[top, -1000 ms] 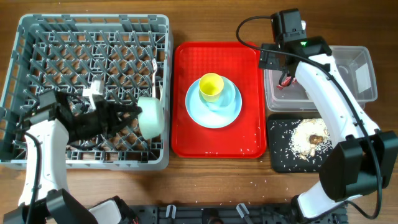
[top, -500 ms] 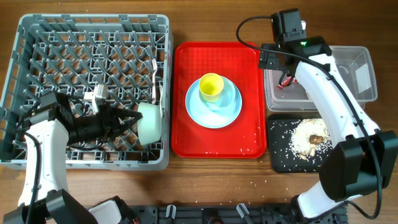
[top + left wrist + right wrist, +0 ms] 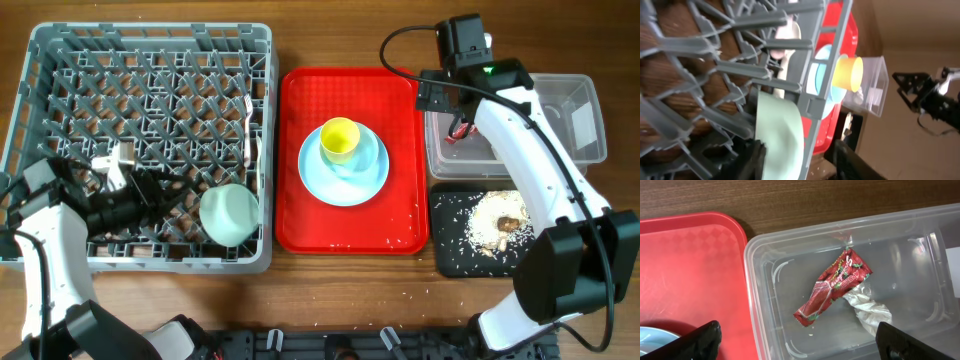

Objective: Sort waste into correct bins and load items into the dishwasher rack
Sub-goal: 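Lower the bowl into the rack slots and release it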

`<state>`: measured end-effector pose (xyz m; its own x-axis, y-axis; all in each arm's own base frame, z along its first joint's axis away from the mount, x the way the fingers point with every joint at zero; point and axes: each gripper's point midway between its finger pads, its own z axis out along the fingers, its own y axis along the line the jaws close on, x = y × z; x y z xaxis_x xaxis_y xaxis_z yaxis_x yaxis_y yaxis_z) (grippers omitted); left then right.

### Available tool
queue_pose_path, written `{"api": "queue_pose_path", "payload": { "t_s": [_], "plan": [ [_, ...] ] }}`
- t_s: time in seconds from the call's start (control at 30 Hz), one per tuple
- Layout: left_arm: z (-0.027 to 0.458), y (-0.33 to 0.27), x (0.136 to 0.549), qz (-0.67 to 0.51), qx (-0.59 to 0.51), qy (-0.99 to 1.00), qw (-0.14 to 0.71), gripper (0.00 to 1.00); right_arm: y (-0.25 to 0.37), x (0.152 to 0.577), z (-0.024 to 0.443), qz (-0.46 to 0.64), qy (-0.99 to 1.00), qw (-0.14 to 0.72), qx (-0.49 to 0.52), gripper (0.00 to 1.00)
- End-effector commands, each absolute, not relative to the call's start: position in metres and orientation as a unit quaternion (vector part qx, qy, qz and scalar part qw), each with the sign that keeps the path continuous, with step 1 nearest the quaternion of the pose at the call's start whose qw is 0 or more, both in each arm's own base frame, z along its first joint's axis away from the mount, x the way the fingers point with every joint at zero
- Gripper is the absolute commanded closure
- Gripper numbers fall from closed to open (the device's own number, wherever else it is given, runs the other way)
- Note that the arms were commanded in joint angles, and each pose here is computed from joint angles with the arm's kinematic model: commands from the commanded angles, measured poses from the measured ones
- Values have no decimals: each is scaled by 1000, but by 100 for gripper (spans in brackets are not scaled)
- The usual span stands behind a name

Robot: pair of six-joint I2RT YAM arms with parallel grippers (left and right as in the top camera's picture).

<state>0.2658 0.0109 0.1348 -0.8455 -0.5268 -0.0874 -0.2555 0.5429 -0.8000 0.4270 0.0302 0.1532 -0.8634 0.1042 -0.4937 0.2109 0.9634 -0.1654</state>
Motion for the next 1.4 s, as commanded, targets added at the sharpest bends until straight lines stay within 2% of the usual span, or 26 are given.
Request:
{"api": "queue_pose_path", "payload": {
  "t_s": [0.0,0.07,0.1,0.13,0.17,0.2,0.3,0.43,0.6,1.0,1.17,1.37],
  "plan": [
    [140,20,270,-419,-262,855,160,46,25,429,160,-118,956,256,82,0],
    [165,17,275,-426,-246,851,185,47,25,429,160,-118,956,257,82,0],
    [175,13,274,-426,-234,851,197,49,25,429,160,-118,956,256,82,0],
    [181,8,271,-424,-224,854,204,56,25,429,160,-118,956,256,82,0],
    [187,-1,267,-421,-208,858,208,80,25,429,160,-118,956,256,82,0],
    [189,-9,262,-410,-194,867,206,96,25,429,160,-118,956,256,82,0],
    [175,-33,241,-340,-144,915,164,96,25,429,160,-118,956,256,82,0],
    [147,-39,230,-233,-156,954,104,96,25,429,160,-118,956,256,82,0],
    [133,-35,231,-127,-181,970,101,96,25,429,160,-118,956,256,82,0],
    [136,-76,244,-127,-131,974,134,96,25,429,160,-118,956,256,82,0],
    [120,-87,240,-107,-110,983,102,96,25,429,160,-118,956,256,82,0],
    [108,-71,231,-52,-125,988,75,96,25,429,160,-118,956,256,82,0]
  ]
}}
